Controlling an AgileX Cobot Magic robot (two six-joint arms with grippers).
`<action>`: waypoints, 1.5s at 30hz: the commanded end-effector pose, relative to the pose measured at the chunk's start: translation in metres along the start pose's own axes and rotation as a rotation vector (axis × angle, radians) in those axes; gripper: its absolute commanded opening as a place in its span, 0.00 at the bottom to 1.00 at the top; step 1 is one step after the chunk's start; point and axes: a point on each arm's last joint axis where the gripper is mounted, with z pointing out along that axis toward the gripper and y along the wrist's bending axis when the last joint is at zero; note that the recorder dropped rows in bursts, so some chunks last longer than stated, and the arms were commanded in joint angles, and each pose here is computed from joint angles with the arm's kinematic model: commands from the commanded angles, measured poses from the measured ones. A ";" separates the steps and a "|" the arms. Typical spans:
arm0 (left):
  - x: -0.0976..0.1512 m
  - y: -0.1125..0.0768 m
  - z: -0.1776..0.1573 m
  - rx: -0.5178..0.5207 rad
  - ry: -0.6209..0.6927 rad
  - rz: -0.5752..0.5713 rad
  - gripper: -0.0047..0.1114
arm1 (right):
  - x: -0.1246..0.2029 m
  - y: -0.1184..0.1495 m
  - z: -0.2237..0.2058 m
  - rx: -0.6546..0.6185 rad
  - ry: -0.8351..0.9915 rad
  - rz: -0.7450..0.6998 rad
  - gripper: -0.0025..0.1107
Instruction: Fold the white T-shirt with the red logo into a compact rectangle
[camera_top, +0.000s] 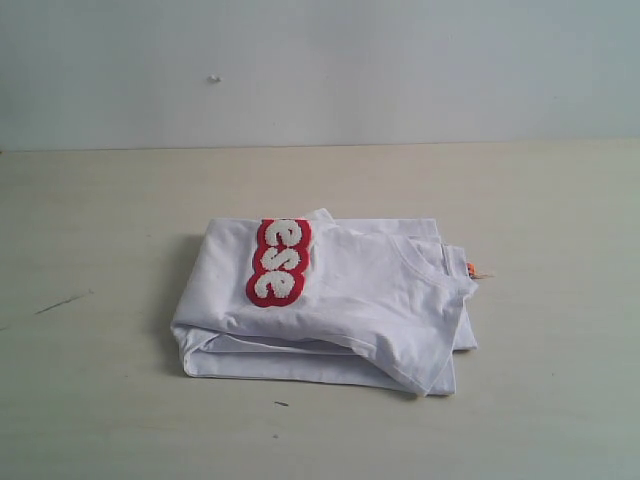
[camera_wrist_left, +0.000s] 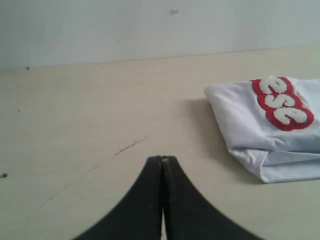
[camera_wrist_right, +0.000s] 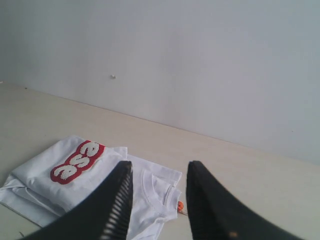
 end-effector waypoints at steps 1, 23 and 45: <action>0.002 0.000 0.000 -0.003 0.015 -0.002 0.04 | 0.001 0.000 0.000 0.002 -0.003 -0.001 0.34; 0.002 0.010 -0.001 -0.180 0.013 -0.054 0.04 | 0.001 0.000 0.000 0.002 -0.003 -0.001 0.34; 0.002 0.010 -0.001 -0.180 0.009 -0.049 0.04 | 0.001 0.000 -0.001 0.009 -0.010 -0.001 0.34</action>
